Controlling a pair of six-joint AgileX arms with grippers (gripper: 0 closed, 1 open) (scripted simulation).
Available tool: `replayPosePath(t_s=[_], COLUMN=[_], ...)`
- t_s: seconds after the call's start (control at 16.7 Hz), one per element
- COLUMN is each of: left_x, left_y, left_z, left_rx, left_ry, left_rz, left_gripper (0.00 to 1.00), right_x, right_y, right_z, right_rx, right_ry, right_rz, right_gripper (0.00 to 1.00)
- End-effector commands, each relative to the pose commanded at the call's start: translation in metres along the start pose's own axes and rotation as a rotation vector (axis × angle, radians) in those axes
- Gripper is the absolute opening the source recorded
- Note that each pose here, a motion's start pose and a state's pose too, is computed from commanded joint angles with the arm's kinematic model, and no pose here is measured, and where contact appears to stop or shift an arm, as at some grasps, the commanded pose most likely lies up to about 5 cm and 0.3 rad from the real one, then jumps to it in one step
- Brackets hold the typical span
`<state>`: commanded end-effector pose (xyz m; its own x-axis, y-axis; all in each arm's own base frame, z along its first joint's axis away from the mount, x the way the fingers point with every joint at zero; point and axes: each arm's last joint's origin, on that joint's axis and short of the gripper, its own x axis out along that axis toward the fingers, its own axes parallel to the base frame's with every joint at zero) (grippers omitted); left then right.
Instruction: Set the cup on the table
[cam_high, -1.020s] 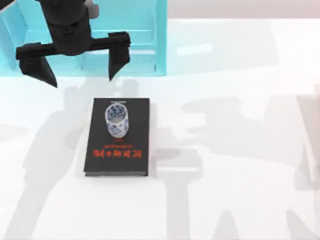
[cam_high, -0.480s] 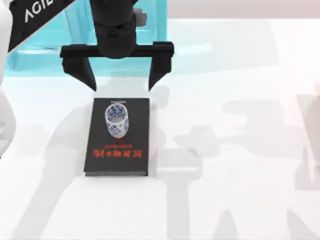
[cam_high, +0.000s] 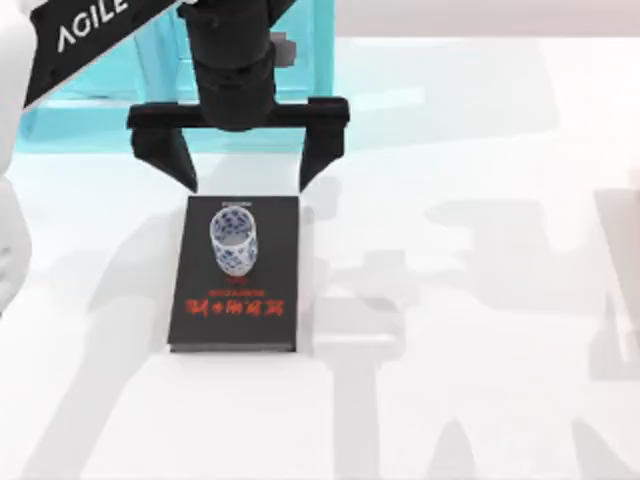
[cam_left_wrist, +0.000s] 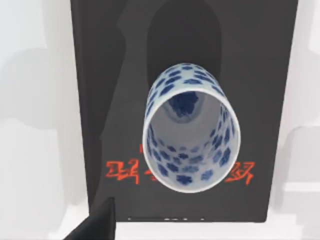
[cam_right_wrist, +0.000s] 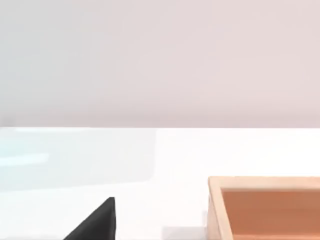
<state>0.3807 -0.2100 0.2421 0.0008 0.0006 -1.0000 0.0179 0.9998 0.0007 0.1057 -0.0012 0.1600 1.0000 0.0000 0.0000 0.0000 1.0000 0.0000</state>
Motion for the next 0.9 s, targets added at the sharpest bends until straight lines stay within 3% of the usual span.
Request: replayPosePath(t_s=[0.48,0.78,0.9], left_x=[0.078,0.084,0.084], left_y=[0.000,0.000,0.000], left_z=[-0.001,-0.002,-0.002], left_rx=[0.001,0.001,0.001], left_ry=[0.000,0.001,0.001], left_rz=[0.000,0.000,0.000], left_gripper=[1.00,1.00,0.85], right_x=[0.000,0.000,0.000], right_y=[0.000,0.000,0.000], right_z=[0.000,0.000,0.000], right_rx=[0.000,0.000,0.000], right_ry=[0.000,0.000,0.000], right_rz=[0.000,0.000,0.000], right_gripper=[1.00,1.00,1.00])
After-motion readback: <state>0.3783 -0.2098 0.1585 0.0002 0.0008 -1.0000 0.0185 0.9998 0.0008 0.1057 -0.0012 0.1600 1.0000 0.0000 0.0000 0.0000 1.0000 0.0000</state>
